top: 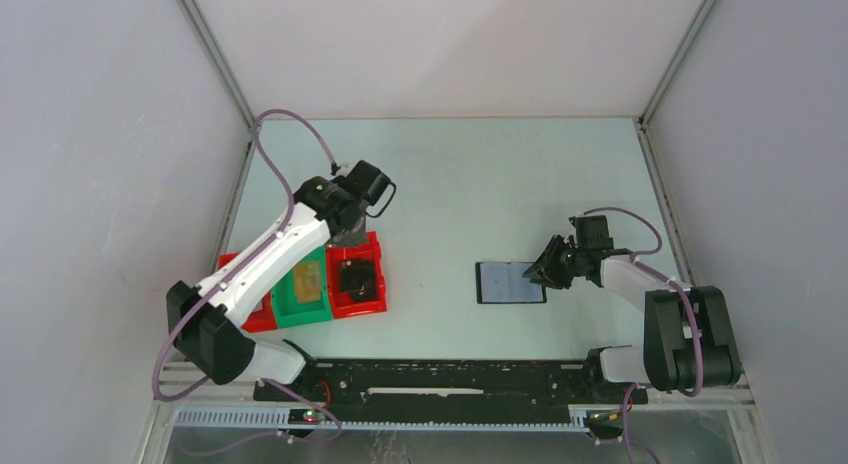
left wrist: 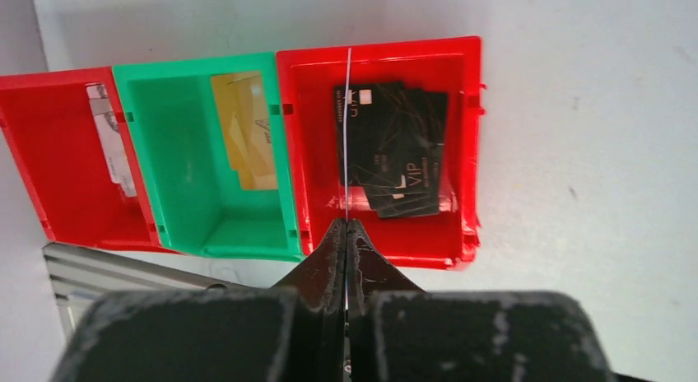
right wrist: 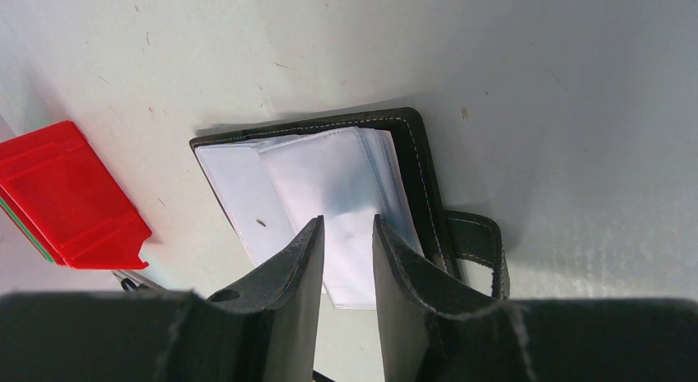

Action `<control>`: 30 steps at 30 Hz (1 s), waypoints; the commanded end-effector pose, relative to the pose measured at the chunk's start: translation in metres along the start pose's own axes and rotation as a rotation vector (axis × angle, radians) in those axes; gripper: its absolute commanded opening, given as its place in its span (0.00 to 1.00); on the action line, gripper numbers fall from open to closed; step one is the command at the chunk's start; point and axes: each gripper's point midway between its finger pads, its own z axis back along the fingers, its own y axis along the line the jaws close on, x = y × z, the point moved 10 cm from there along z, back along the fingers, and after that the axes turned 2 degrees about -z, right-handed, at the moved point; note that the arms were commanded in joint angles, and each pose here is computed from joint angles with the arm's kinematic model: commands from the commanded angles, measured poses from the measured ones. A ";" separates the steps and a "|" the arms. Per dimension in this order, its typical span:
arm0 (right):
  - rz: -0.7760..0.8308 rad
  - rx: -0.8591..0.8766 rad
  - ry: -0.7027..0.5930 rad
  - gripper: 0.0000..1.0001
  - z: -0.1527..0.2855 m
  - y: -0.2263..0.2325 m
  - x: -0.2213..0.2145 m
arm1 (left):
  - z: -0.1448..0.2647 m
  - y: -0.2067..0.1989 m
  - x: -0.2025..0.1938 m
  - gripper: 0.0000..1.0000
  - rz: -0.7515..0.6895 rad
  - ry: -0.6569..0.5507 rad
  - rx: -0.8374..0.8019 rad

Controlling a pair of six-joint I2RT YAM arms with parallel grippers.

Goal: Take the credit cards out of the card holder
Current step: Place the credit card in the storage box.

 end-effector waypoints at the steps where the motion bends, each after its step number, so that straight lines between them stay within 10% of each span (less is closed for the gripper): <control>1: -0.011 -0.066 0.001 0.37 -0.003 -0.006 0.000 | -0.029 -0.007 -0.006 0.00 0.004 0.014 0.112; 30: -0.008 -0.080 0.001 0.37 -0.004 -0.006 -0.001 | -0.101 -0.051 -0.049 0.10 -0.050 0.162 0.135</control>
